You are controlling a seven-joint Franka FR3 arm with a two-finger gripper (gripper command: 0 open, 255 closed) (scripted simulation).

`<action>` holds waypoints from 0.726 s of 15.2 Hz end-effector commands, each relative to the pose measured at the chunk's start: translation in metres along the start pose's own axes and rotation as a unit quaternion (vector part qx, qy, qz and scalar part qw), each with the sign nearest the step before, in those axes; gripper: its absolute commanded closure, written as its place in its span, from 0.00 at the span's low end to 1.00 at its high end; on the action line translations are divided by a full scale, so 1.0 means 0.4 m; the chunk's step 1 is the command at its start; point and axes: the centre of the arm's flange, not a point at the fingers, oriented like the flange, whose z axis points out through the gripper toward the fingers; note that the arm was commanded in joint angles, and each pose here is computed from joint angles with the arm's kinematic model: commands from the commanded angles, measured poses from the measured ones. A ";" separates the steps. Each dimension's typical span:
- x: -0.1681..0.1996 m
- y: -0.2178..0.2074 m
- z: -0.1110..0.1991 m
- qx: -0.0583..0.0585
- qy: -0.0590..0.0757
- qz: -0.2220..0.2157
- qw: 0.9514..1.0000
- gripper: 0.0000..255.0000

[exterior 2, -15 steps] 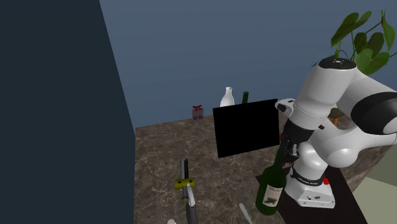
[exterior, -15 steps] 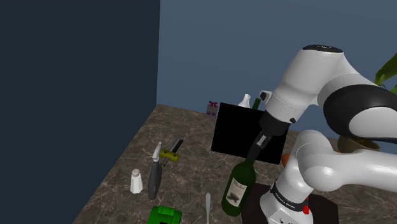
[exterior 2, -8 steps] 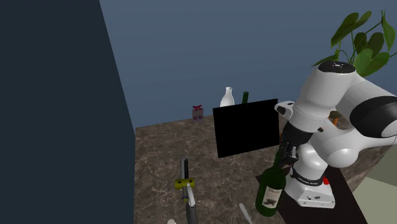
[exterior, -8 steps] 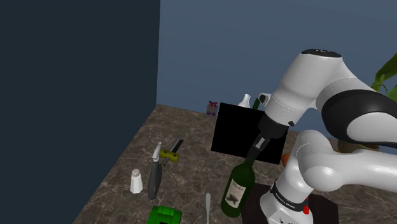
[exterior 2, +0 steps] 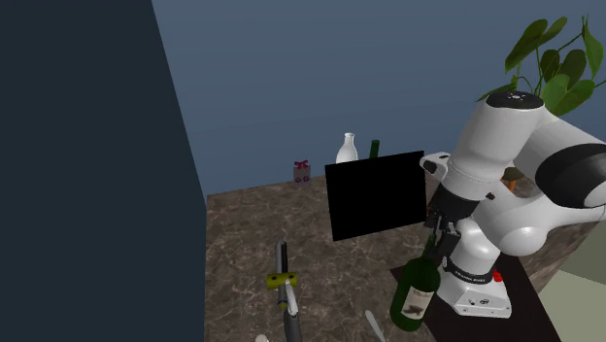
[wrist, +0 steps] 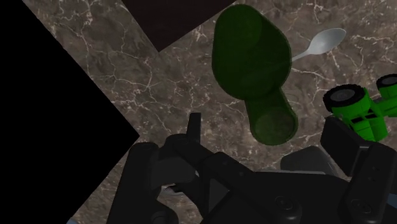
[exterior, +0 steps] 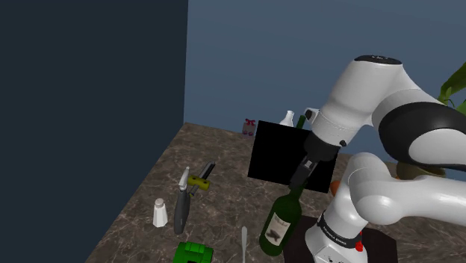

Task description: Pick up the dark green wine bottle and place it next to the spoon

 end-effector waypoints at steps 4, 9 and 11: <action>0.000 0.001 -0.107 0.000 0.000 0.000 1.000 0.00; 0.000 0.001 -0.107 0.000 0.000 0.000 1.000 0.00; 0.000 0.001 -0.107 0.000 0.000 0.000 1.000 0.00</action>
